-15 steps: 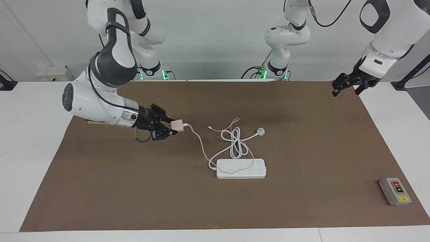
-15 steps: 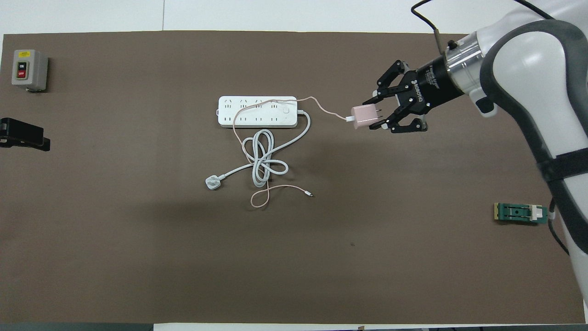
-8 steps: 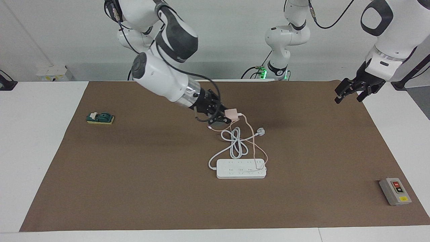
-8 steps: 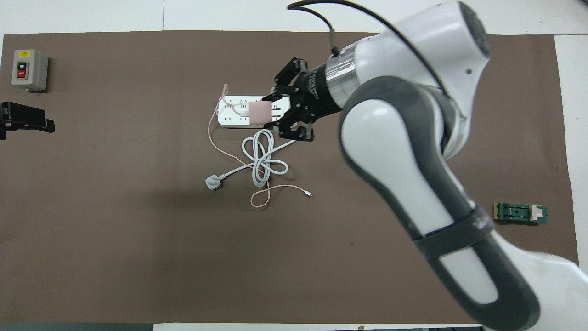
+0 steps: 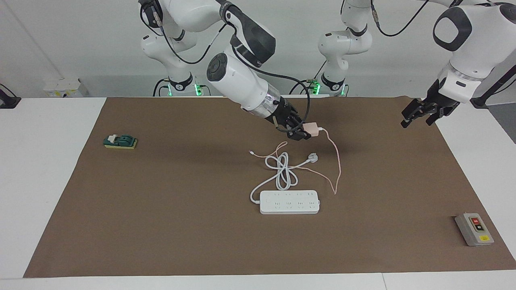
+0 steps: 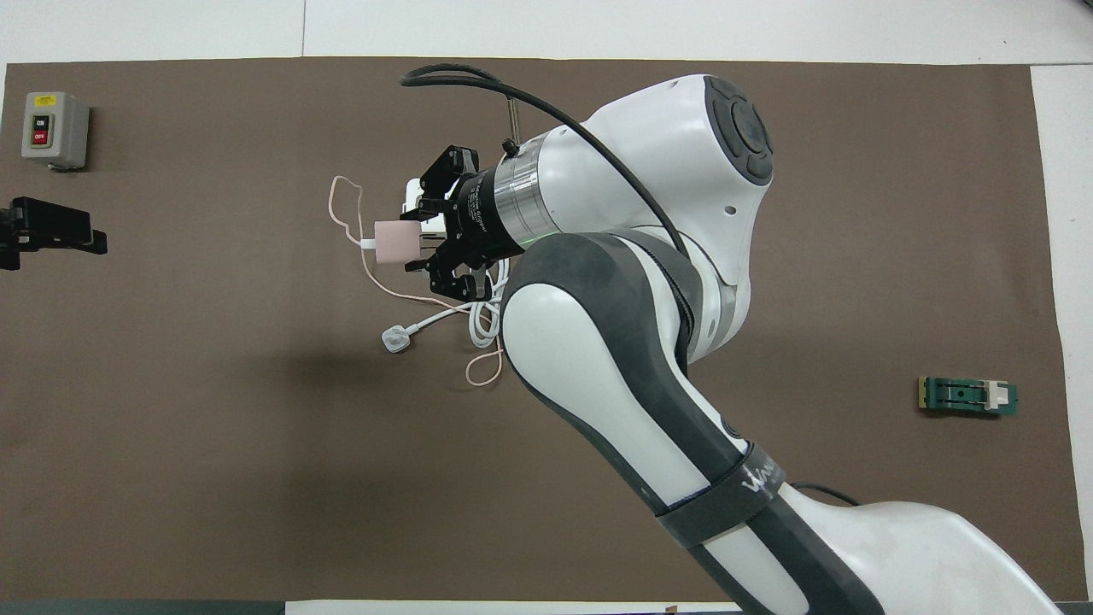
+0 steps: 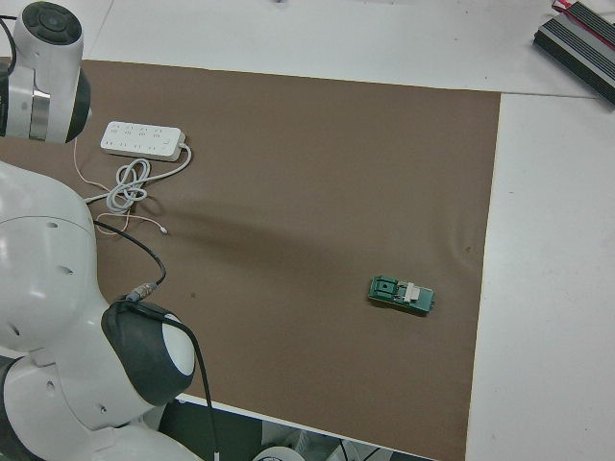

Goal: Plug charger into power strip
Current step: 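Carry the pink charger over the power strip with the right gripper, then hold the charger with the right gripper while the left gripper approaches it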

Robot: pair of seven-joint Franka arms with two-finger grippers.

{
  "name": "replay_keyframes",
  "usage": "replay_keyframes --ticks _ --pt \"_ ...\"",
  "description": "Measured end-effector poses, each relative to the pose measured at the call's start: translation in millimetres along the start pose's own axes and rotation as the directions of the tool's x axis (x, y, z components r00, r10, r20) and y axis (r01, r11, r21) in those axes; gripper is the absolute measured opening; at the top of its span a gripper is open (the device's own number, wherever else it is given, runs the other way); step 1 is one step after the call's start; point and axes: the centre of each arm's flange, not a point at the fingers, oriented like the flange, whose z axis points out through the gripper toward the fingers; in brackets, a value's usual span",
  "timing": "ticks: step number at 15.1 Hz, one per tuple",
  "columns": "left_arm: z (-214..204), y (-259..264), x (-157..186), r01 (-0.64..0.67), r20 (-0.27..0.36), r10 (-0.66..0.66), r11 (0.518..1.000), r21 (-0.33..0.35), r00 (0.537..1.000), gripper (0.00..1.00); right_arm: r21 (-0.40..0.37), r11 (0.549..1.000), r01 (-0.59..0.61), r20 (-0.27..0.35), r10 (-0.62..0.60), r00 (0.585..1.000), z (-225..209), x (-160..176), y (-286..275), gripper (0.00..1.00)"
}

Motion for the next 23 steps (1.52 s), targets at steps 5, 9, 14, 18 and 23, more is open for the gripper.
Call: replay_keyframes --ticks 5,9,14,18,23 --pt "3 1 2 -0.02 -0.014 0.019 0.999 -0.042 1.0 1.0 -0.009 1.0 0.001 -0.031 -0.001 1.0 7 9 1 0.47" --pt "3 4 2 -0.059 -0.022 0.058 0.997 -0.051 0.998 1.0 -0.023 1.0 -0.013 -0.058 0.012 0.998 18 27 -1 0.47" --pt "3 7 0 -0.065 -0.017 0.064 0.996 -0.053 0.998 1.0 -0.042 0.999 -0.026 -0.068 0.023 0.997 23 41 -5 0.47" --pt "3 14 -5 -0.079 0.01 0.08 0.995 -0.056 0.997 1.0 -0.075 0.996 -0.042 -0.071 0.037 0.997 19 48 -6 0.47" --pt "23 25 -4 -0.094 0.055 0.098 0.993 -0.078 0.994 1.0 -0.103 0.993 -0.052 -0.067 0.045 0.997 13 52 -7 0.47"
